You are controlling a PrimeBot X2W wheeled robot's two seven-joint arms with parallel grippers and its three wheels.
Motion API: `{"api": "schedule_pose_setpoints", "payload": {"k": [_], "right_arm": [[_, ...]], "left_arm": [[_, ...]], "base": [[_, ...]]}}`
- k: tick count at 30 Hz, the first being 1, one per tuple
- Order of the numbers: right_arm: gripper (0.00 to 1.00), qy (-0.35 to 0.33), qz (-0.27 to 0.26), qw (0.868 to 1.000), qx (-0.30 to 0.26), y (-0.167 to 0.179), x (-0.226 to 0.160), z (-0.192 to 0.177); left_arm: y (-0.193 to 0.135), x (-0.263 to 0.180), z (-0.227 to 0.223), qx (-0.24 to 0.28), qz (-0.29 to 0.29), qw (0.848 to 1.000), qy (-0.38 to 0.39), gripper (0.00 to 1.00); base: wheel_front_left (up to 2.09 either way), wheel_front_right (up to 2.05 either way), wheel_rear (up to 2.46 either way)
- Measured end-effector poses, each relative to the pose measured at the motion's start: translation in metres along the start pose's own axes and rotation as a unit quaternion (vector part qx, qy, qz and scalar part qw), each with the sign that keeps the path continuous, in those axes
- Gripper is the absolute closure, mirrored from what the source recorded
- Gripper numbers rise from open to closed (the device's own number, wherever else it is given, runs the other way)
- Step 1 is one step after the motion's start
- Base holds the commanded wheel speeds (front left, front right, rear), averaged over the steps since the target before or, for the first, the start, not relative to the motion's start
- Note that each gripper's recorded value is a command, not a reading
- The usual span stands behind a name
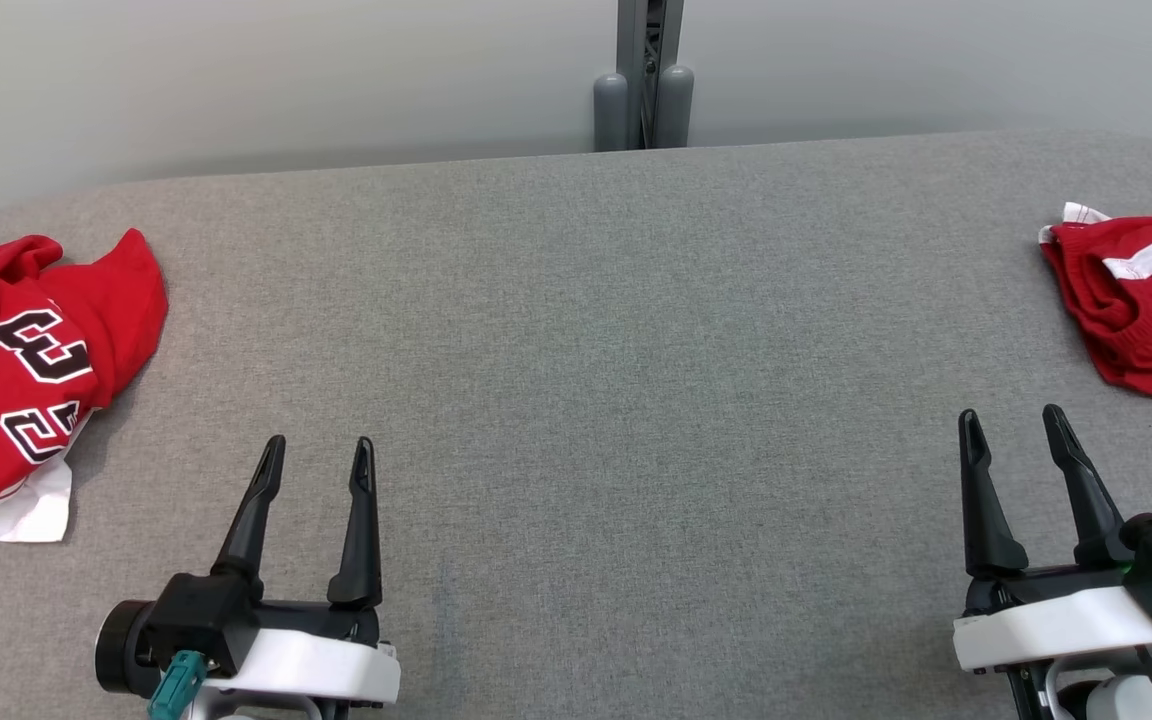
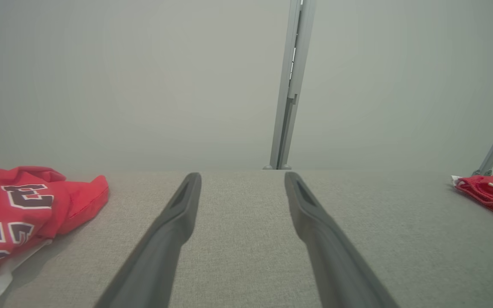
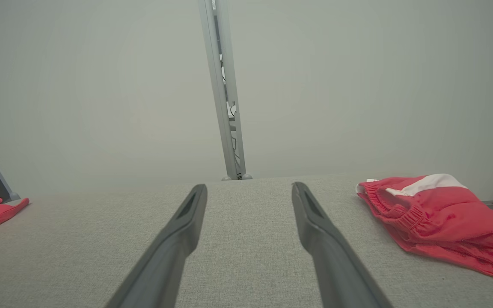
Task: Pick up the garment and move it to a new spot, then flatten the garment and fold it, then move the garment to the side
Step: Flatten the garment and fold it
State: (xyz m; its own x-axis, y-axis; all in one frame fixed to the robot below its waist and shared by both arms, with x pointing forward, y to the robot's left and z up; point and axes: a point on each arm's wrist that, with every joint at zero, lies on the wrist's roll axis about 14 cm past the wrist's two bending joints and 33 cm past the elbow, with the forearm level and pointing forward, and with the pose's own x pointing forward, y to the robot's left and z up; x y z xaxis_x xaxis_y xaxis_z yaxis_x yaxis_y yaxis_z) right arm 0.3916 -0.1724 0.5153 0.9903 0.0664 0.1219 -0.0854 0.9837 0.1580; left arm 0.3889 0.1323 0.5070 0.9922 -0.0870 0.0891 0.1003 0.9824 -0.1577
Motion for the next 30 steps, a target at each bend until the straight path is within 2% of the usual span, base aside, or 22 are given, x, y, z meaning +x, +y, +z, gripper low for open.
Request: {"api": "schedule_pose_setpoints", "payload": {"k": [18,24,30], "right_arm": [[0.0,0.013,0.005,1.0,0.006,0.004,0.004,-0.01],[0.0,0.023,0.031,0.999,0.014,0.021,0.014,-0.02],[0.0,0.036,0.08,0.996,0.02,0.055,0.029,-0.034]], "left_arm": [[0.003,-0.002,-0.008,-0.003,0.003,1.0,0.012,0.0],[0.013,-0.002,-0.007,-0.002,0.017,1.0,0.011,0.0],[0.035,-0.012,-0.003,0.003,0.053,0.999,0.01,0.0]], "base": [[0.0,0.0,0.0],[0.0,0.0,0.0],[0.0,0.0,0.0]]}}
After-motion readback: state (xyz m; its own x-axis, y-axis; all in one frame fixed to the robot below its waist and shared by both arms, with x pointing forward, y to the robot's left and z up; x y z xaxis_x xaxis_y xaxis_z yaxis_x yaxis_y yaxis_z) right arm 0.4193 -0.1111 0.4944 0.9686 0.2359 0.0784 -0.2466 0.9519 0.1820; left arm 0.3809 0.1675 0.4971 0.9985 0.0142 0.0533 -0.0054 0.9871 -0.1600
